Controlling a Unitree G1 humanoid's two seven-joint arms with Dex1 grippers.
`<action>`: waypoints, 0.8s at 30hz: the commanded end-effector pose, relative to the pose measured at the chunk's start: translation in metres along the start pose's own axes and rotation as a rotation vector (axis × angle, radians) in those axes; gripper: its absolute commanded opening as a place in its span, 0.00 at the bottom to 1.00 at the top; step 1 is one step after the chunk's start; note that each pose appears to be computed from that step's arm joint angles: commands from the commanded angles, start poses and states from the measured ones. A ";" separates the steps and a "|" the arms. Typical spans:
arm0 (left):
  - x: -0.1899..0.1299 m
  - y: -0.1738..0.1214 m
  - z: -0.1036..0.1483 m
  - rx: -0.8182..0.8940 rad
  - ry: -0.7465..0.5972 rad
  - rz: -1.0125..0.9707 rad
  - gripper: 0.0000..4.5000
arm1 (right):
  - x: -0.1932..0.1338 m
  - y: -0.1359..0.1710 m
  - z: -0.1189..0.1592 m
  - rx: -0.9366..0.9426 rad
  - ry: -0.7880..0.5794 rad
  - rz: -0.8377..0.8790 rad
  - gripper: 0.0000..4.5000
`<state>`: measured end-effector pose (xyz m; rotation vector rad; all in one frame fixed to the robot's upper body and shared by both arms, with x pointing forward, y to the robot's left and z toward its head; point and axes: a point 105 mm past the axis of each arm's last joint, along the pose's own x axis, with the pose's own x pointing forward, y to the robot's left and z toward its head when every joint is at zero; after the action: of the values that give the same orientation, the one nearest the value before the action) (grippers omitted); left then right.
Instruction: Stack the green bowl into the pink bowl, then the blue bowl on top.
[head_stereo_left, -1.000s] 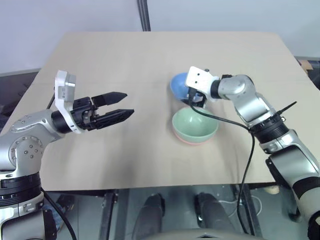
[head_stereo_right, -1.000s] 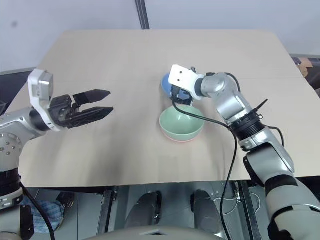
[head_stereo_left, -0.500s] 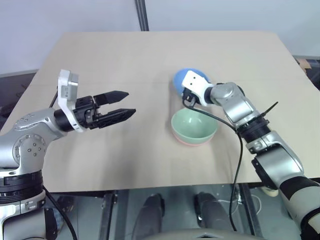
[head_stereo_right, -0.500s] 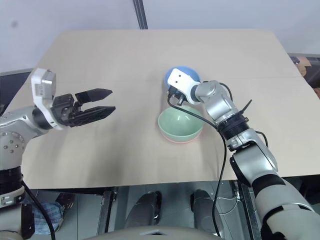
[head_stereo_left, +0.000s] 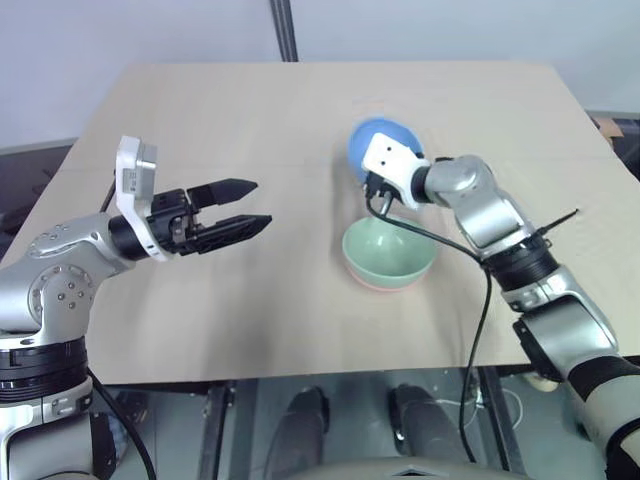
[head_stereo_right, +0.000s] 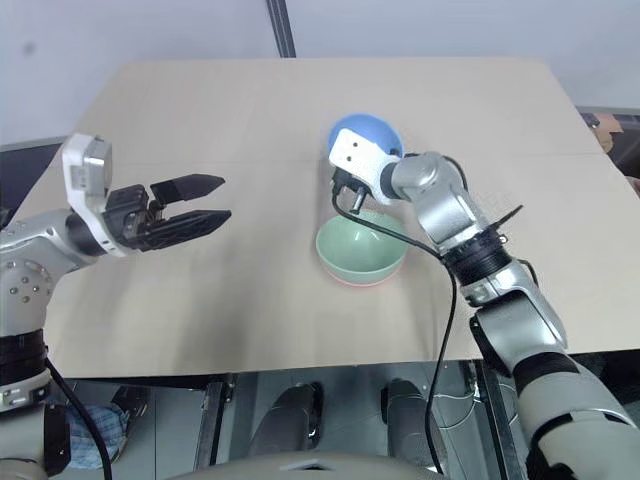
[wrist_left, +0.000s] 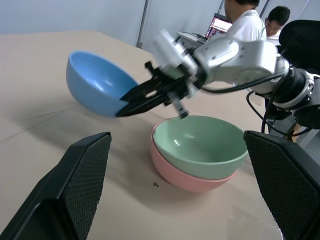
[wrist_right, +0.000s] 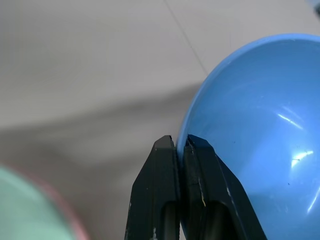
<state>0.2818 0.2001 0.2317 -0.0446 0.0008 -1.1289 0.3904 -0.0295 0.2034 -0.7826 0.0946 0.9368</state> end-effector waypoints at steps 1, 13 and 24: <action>-0.001 -0.005 0.010 0.067 -0.009 -0.032 1.00 | -0.029 -0.002 0.030 -0.046 -0.092 0.013 0.02; 0.013 0.001 0.013 0.161 0.043 -0.201 1.00 | -0.095 0.063 0.049 -0.119 -0.149 0.331 0.02; 0.034 0.006 0.013 0.194 0.099 -0.335 1.00 | -0.101 0.090 0.032 -0.085 -0.086 0.413 0.42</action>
<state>0.3024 0.1720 0.2370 0.1570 0.0025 -1.4539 0.2580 -0.0485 0.2106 -0.7935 0.1790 1.3663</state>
